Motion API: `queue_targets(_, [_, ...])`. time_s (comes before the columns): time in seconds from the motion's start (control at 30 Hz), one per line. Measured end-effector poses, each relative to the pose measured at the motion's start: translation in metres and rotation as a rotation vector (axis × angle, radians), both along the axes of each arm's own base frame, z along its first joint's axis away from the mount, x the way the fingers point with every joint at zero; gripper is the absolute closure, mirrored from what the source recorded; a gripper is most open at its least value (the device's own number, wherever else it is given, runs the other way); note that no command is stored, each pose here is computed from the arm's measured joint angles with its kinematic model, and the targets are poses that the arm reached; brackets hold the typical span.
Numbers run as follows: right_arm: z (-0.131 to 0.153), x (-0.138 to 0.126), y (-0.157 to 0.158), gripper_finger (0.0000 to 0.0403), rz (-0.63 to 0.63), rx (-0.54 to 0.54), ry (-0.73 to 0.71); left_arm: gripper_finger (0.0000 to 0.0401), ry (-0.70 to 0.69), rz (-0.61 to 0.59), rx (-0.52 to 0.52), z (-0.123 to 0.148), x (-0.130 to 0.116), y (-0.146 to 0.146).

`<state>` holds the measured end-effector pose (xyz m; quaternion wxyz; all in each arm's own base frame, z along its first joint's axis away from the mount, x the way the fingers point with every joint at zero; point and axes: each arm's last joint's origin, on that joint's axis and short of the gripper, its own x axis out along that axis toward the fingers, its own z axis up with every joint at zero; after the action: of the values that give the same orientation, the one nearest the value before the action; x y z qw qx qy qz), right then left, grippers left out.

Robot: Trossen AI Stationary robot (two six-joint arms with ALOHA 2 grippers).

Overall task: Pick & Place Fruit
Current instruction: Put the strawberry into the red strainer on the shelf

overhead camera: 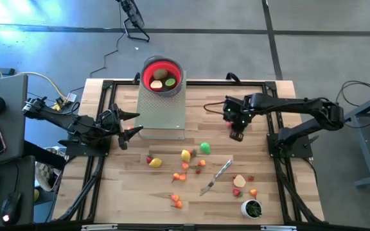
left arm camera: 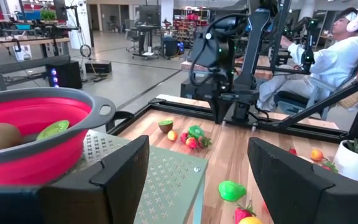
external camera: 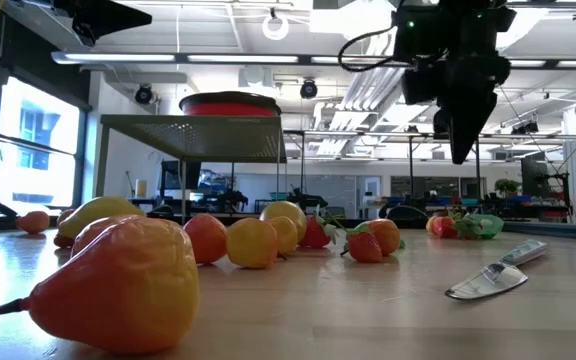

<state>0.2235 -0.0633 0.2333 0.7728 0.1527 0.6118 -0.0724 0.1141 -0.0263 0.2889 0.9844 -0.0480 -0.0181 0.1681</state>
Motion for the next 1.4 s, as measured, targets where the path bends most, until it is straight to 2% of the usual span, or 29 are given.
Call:
queue_targets(0.17, [0.001, 0.004, 0.001, 0.0384, 0.102, -0.058, -0.036, 0.0134, 0.000, 0.000, 0.000, 0.000, 0.000, 0.000])
queue_targets(0.3, [0.001, 0.007, 0.000, 0.0384, 0.092, -0.081, -0.066, 0.0134, 0.000, 0.000, 0.000, 0.000, 0.000, 0.000])
queue_targets(0.4, [0.002, 0.008, -0.001, 0.0372, 0.038, -0.096, -0.064, 0.0134, 0.000, 0.001, 0.000, 0.000, 0.000, 0.000])
queue_targets(0.7, [0.002, 0.008, -0.002, 0.0241, -0.023, -0.108, -0.063, 0.0134, 0.001, 0.001, 0.000, 0.000, 0.000, 0.000])
queue_targets(0.87, [0.003, 0.012, -0.003, 0.0199, -0.026, -0.122, -0.105, 0.0134, 0.001, 0.002, 0.001, 0.000, 0.000, 0.000])
queue_targets(1.0, [0.005, 0.016, -0.004, 0.0188, -0.026, -0.127, -0.149, 0.0134, 0.003, 0.002, 0.006, 0.000, 0.000, 0.000])
queue_targets(1.4, [0.008, 0.023, -0.006, 0.0191, -0.039, -0.139, -0.234, 0.0134, 0.022, 0.003, 0.044, -0.001, 0.000, 0.000])
